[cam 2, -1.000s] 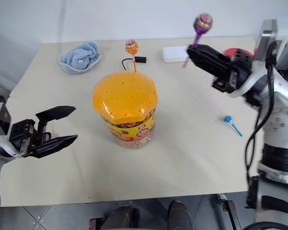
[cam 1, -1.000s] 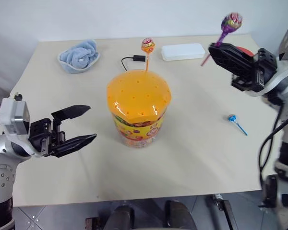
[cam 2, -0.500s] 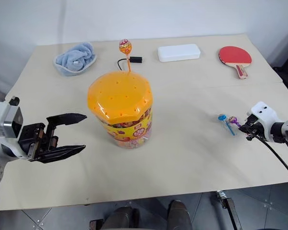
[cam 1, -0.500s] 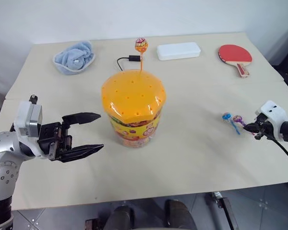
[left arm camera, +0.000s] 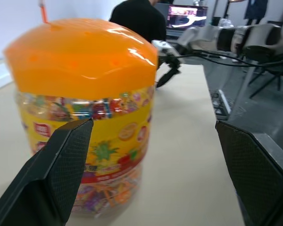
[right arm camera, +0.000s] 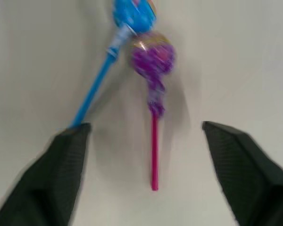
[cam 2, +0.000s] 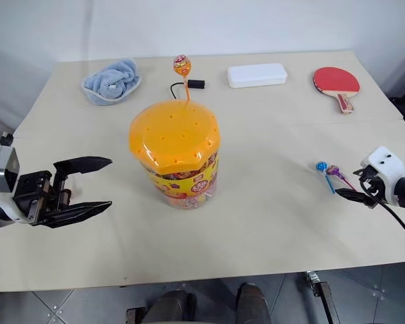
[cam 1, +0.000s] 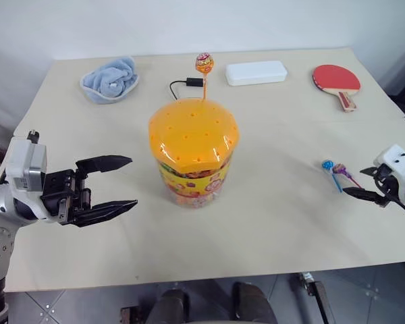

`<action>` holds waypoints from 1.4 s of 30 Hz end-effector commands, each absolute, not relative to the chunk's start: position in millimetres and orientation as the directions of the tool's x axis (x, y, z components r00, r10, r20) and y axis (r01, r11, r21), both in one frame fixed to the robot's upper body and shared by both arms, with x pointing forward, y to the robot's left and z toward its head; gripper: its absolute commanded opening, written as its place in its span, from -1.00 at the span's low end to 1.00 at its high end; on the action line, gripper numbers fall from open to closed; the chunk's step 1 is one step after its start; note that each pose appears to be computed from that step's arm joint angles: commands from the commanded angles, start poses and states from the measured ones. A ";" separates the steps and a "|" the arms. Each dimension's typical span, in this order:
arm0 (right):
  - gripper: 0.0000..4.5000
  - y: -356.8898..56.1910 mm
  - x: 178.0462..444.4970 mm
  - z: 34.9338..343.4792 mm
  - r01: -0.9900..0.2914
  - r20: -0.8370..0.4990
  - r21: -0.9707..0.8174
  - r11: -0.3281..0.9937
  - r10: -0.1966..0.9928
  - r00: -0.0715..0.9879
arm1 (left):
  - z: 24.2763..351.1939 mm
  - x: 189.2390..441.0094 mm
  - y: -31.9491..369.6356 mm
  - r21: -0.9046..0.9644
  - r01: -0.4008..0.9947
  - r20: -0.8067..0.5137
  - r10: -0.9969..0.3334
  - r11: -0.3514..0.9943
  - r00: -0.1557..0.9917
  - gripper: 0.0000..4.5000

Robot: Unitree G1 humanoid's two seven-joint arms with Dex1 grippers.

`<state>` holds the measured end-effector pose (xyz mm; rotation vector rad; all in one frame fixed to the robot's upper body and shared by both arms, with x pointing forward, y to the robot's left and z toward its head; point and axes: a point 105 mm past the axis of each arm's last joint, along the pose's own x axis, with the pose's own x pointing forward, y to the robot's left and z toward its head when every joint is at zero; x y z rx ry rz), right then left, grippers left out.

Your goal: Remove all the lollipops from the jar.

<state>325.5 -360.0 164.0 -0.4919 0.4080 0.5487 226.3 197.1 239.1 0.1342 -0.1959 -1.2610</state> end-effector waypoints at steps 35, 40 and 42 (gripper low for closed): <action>0.45 -23.5 354.8 340.8 -0.978 0.219 -0.075 0.194 0.960 0.174 | 255.1 225.8 213.6 0.192 0.816 0.330 -0.819 0.546 0.470 0.96; -0.32 -23.3 348.7 349.9 -0.983 0.256 -0.093 0.160 0.958 0.131 | 255.5 225.8 214.0 0.196 0.814 0.327 -0.819 0.546 0.471 0.96; -0.64 -27.9 347.4 359.4 -0.985 0.295 -0.086 0.151 0.948 0.120 | 256.5 226.5 213.9 0.200 0.815 0.327 -0.821 0.543 0.467 0.96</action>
